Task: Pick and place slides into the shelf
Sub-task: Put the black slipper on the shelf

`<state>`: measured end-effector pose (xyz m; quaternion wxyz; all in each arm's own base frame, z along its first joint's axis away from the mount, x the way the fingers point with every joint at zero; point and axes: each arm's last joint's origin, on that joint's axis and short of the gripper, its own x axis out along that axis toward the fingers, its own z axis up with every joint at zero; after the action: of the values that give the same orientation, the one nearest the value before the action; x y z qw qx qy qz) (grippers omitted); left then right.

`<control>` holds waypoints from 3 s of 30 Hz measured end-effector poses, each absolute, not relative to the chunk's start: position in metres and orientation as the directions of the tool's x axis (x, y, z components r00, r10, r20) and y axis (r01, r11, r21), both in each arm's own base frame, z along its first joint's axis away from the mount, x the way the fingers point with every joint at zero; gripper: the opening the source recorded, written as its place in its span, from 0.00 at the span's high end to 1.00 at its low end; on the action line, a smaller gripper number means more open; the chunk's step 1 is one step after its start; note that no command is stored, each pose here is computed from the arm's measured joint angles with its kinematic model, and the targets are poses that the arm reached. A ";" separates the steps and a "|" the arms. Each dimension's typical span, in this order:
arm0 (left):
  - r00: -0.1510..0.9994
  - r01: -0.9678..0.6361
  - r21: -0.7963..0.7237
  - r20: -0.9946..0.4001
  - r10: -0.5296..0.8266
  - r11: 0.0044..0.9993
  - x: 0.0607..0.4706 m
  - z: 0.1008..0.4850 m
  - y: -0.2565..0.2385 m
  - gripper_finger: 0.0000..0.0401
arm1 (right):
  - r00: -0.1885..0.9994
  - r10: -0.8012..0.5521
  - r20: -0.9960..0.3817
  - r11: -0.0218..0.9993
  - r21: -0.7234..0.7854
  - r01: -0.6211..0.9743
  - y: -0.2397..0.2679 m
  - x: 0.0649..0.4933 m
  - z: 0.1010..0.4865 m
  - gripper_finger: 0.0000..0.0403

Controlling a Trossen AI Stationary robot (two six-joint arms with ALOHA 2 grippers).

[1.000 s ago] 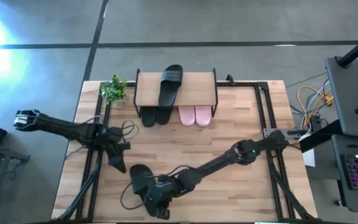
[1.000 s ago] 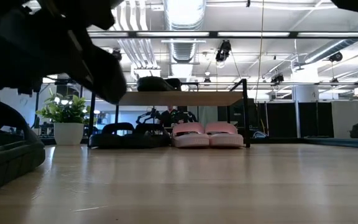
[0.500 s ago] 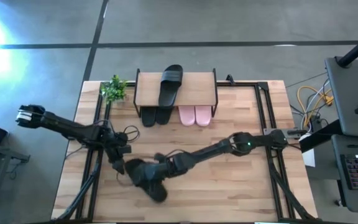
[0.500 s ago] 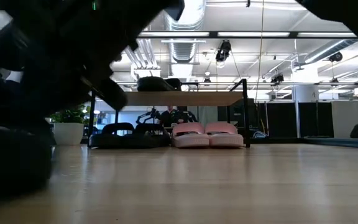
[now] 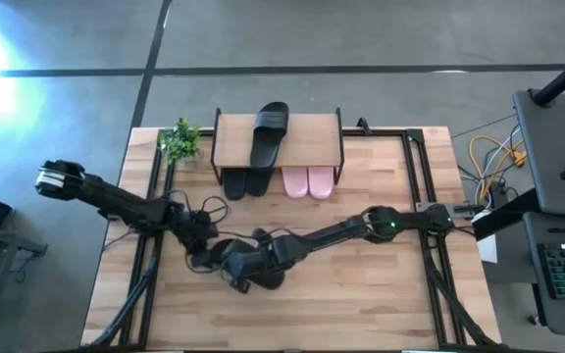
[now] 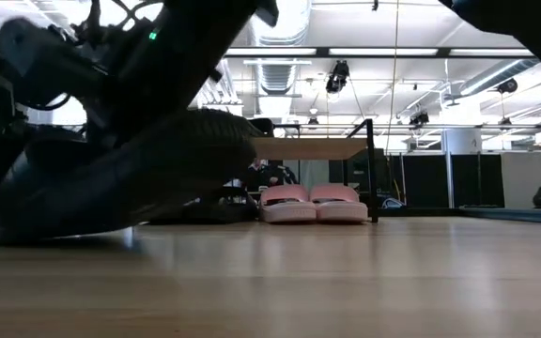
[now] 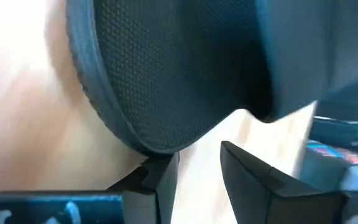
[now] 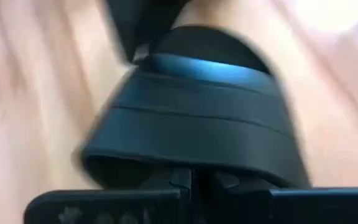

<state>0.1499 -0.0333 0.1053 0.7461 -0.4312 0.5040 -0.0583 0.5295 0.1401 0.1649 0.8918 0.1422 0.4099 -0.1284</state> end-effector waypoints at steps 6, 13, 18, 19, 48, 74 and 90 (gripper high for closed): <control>0.753 -0.248 -0.639 -0.600 -0.270 0.729 0.177 0.125 -0.027 0.72 | 0.557 -0.063 -0.828 0.948 0.124 0.292 0.165 0.510 0.181 0.98; 0.815 -0.196 -0.656 -0.522 -0.251 0.729 0.182 0.149 -0.026 0.72 | 0.468 -0.202 -0.860 0.921 -0.004 0.390 0.171 0.486 0.200 0.98; 0.803 -0.190 -0.638 -0.539 -0.256 0.746 0.174 0.155 -0.025 0.72 | 0.404 -0.226 -0.887 0.949 -0.106 0.298 0.176 0.472 0.206 0.93; 0.794 -0.193 -0.631 -0.551 -0.258 0.751 0.171 0.155 -0.025 0.72 | 0.401 -0.225 -0.888 0.960 -0.132 0.247 0.178 0.471 0.206 0.91; 0.827 -0.130 -0.662 -0.483 -0.287 0.738 0.152 0.175 -0.024 0.72 | 0.478 -0.401 -0.781 0.867 -0.493 -0.078 0.161 0.485 0.176 0.44; 0.790 -0.137 -0.667 -0.520 -0.325 0.732 0.154 0.168 -0.025 0.72 | 0.562 -0.602 -0.567 0.794 -0.495 0.352 0.144 0.466 0.262 0.97; 0.819 -0.134 -0.631 -0.505 -0.273 0.764 0.158 0.170 -0.024 0.72 | 0.156 -0.901 -0.405 0.434 -0.856 0.281 -0.028 0.407 0.354 0.97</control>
<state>0.1580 -0.0239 0.1700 0.8906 -0.3412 0.2983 -0.0388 0.4070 -0.0278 0.3545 0.6912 -0.3170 0.4890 -0.4274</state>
